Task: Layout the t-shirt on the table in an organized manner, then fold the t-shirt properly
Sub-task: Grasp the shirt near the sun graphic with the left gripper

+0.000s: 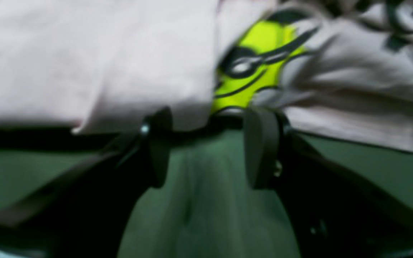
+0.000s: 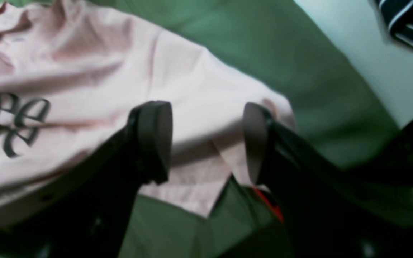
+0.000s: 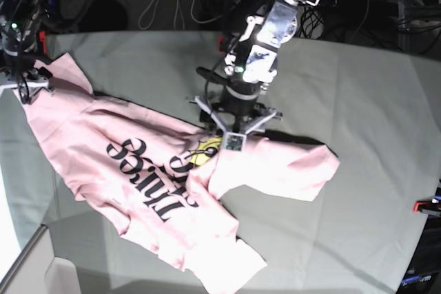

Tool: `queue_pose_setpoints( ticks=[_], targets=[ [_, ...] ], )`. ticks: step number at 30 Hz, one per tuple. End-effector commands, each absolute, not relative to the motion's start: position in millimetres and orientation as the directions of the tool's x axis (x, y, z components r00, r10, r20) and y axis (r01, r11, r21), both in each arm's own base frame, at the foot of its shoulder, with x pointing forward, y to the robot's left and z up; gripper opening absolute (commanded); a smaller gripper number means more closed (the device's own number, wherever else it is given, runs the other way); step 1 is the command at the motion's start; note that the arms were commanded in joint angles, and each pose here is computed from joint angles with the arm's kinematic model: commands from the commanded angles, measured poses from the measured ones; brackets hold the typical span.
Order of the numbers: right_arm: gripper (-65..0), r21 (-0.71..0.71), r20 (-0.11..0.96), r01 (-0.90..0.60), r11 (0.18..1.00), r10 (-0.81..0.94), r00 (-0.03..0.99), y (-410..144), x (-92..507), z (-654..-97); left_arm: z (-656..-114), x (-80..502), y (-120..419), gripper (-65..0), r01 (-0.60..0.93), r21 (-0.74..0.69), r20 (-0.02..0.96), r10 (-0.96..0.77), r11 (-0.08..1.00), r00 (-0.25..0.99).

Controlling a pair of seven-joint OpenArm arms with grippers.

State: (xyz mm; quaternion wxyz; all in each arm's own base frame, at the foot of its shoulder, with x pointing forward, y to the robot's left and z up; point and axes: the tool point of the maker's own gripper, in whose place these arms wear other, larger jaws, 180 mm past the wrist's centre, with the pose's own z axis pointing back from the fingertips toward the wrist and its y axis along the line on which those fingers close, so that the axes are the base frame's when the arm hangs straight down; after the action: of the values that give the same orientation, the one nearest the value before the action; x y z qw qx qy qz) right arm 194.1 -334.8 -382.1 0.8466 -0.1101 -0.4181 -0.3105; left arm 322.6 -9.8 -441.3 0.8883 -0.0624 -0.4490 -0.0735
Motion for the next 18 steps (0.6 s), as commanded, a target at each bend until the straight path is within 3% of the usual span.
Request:
queue_pose_setpoints(
  ticks=[1,8,11,14,18],
  targets=[
    [-32.4,0.07,0.801,0.618,0.783,-0.414,0.433,-341.7,198.4,-373.2,-425.6,337.5,-11.0,-33.8,0.174,-0.049,0.839,-0.054,0.983,0.541],
    [-32.5,0.058,0.782,0.621,0.781,-0.422,0.458,-346.2,195.3,-385.3,-417.3,352.5,-2.8,-34.5,0.156,-0.042,0.853,-0.046,0.987,0.521],
    [-32.6,0.067,0.788,0.62,0.781,-0.422,0.447,-346.2,200.6,-382.5,-412.3,358.0,-3.8,-44.0,0.16,-0.038,0.86,-0.049,0.986,0.508],
    [-32.6,0.069,0.79,0.62,0.781,-0.422,0.445,-346.2,201.7,-381.9,-411.5,361.5,-2.6,-62.9,0.158,-0.035,0.861,-0.05,0.987,0.507],
    [-32.6,0.065,0.794,0.618,0.783,-0.415,0.443,-348.5,203.4,-379.7,-428.6,360.2,0.7,-64.0,0.161,-0.019,0.836,-0.072,0.987,0.543]
  ],
)
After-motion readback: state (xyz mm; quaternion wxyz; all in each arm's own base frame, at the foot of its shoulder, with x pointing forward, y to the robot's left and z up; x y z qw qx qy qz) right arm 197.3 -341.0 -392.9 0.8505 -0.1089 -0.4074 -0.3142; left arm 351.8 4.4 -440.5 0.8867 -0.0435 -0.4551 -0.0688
